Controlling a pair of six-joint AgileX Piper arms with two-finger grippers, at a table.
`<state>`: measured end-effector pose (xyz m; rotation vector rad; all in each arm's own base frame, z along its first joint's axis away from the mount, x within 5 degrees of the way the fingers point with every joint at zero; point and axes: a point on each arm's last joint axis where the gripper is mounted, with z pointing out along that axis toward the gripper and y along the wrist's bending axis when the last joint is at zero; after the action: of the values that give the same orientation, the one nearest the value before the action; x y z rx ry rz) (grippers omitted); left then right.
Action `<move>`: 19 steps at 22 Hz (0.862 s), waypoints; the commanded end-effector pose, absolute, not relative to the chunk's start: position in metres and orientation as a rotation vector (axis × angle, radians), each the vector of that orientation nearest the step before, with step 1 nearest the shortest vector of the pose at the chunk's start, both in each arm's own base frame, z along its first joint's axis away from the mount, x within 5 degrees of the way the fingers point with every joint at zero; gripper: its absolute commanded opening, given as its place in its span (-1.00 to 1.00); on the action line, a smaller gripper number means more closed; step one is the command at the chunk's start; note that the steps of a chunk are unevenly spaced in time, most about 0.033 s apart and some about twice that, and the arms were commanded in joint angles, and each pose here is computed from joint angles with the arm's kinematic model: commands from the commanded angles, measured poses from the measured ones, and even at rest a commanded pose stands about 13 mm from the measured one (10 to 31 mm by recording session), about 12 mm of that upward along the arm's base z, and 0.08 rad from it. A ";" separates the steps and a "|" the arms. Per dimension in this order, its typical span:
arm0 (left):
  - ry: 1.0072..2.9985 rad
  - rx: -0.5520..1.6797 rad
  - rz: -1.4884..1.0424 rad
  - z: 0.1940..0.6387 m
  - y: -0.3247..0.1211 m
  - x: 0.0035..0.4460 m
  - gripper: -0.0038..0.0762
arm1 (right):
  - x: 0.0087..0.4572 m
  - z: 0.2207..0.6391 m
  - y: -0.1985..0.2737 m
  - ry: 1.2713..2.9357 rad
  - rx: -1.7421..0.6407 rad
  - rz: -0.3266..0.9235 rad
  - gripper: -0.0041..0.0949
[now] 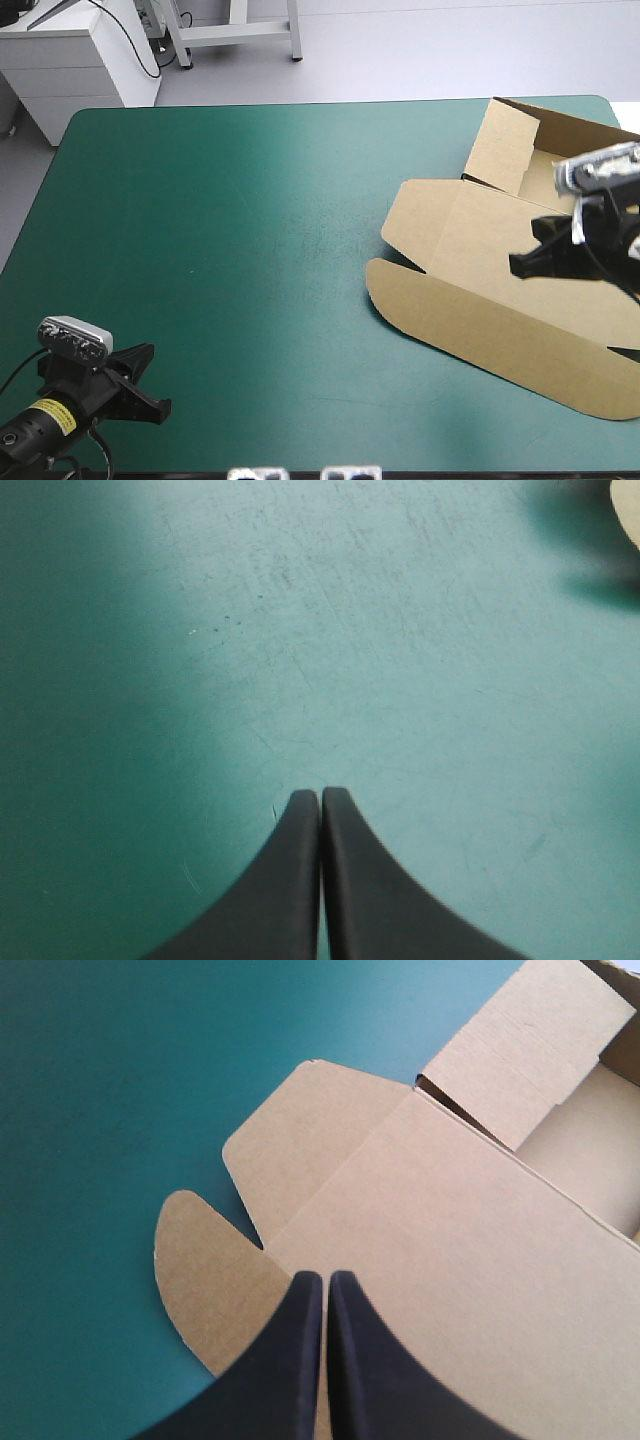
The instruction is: Fold the box
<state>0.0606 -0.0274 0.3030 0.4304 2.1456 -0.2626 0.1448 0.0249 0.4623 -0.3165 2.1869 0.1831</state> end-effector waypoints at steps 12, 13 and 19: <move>1.853 0.412 -0.341 0.326 -0.014 0.027 -0.92 | 0.052 0.343 0.014 1.775 -0.185 0.094 -0.92; 1.827 0.406 -0.346 0.327 -0.011 0.022 -0.92 | 0.048 0.333 0.013 1.762 -0.177 0.095 -0.92; 1.838 0.416 -0.335 0.321 -0.007 0.014 -0.92 | 0.038 0.311 0.012 1.750 -0.154 0.108 -0.92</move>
<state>0.0126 -0.0062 0.3127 0.4227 1.8834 -0.3203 0.0386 0.0134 0.3037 -0.1747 1.8328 0.1098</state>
